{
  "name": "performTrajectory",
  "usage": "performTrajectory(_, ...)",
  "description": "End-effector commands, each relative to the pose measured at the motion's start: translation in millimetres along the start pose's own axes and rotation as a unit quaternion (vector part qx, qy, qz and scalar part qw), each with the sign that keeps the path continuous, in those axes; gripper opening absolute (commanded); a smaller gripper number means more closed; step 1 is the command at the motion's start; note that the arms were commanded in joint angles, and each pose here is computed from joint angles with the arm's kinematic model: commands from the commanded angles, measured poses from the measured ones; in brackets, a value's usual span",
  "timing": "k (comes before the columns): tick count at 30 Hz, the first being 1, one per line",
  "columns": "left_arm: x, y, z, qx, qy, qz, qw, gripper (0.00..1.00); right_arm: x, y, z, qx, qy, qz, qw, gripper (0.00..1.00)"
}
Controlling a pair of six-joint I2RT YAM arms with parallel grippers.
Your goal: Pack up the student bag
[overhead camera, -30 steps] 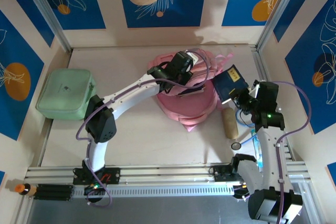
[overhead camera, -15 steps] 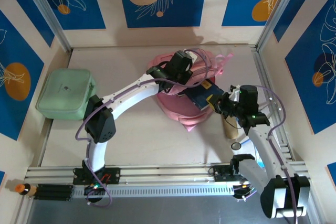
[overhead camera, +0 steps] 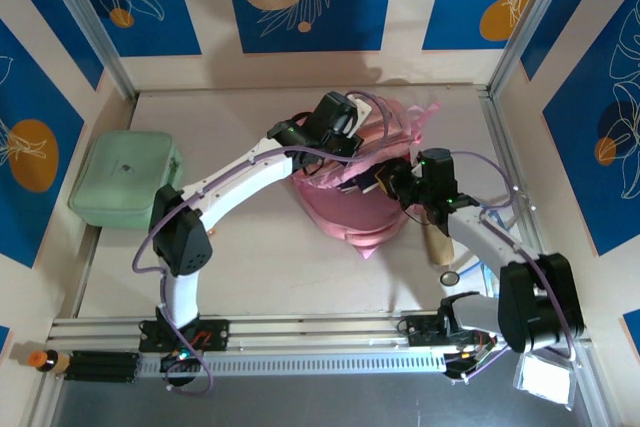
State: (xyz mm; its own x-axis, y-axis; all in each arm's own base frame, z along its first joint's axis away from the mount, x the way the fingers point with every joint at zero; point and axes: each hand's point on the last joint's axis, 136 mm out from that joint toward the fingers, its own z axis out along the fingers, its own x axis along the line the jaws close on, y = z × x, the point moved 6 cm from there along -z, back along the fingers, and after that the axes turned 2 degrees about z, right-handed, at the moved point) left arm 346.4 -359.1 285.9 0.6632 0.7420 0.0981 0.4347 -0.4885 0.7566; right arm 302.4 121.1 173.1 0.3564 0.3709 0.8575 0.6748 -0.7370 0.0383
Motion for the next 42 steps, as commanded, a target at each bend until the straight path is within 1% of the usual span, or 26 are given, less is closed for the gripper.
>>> performTrajectory(1, 2, 53, -56, -0.108, -0.035, -0.029, 0.993, 0.00, 19, 7, 13, -0.046, 0.017, 0.007, 0.999, 0.00)
performTrajectory(4, 1, 52, -53, -0.104, -0.037, -0.031, 0.993, 0.00, 13, 8, 24, -0.074, 0.006, 0.015, 0.997, 0.00)
performTrajectory(6, 1, 51, -52, -0.103, -0.036, -0.032, 0.993, 0.00, 12, 9, 29, -0.080, 0.003, 0.023, 0.996, 0.00)
performTrajectory(10, 2, 50, -49, -0.097, -0.031, -0.034, 0.994, 0.00, 11, 11, 41, -0.075, 0.012, 0.024, 0.997, 0.01)
performTrajectory(15, 1, 47, -44, -0.091, -0.031, -0.037, 0.995, 0.00, 6, 12, 54, -0.064, 0.012, 0.030, 0.997, 0.05)
performTrajectory(16, 1, 47, -43, -0.090, -0.031, -0.037, 0.995, 0.00, 5, 13, 57, -0.058, 0.011, 0.033, 0.998, 0.07)
performTrajectory(18, 1, 47, -43, -0.090, -0.031, -0.037, 0.995, 0.00, 5, 11, 62, -0.041, 0.006, 0.033, 0.999, 0.16)
performTrajectory(20, 2, 47, -43, -0.089, -0.027, -0.037, 0.995, 0.00, 5, 7, 62, -0.032, -0.009, 0.031, 0.999, 0.33)
performTrajectory(23, 4, 46, -44, -0.084, -0.018, -0.037, 0.996, 0.00, 6, 4, 52, -0.036, -0.013, 0.026, 0.999, 0.52)
performTrajectory(25, 6, 47, -43, -0.080, -0.011, -0.037, 0.996, 0.00, 3, 3, 42, -0.043, -0.027, 0.030, 0.998, 0.60)
performTrajectory(27, 7, 47, -42, -0.077, -0.007, -0.037, 0.996, 0.00, -3, 1, 30, -0.052, -0.054, 0.037, 0.997, 0.63)
performTrajectory(29, 8, 47, -40, -0.076, -0.005, -0.039, 0.996, 0.00, -12, -2, 19, -0.056, -0.082, 0.044, 0.994, 0.66)
performTrajectory(33, 8, 47, -34, -0.075, -0.008, -0.044, 0.996, 0.00, -35, -10, -4, -0.071, -0.113, 0.060, 0.989, 0.67)
performTrajectory(38, 6, 39, -19, -0.056, -0.018, -0.049, 0.997, 0.00, -58, -14, -37, -0.122, -0.154, 0.054, 0.979, 0.66)
performTrajectory(42, 0, 29, -7, -0.034, -0.042, -0.047, 0.997, 0.00, -63, -13, -62, -0.155, -0.174, 0.035, 0.972, 0.66)
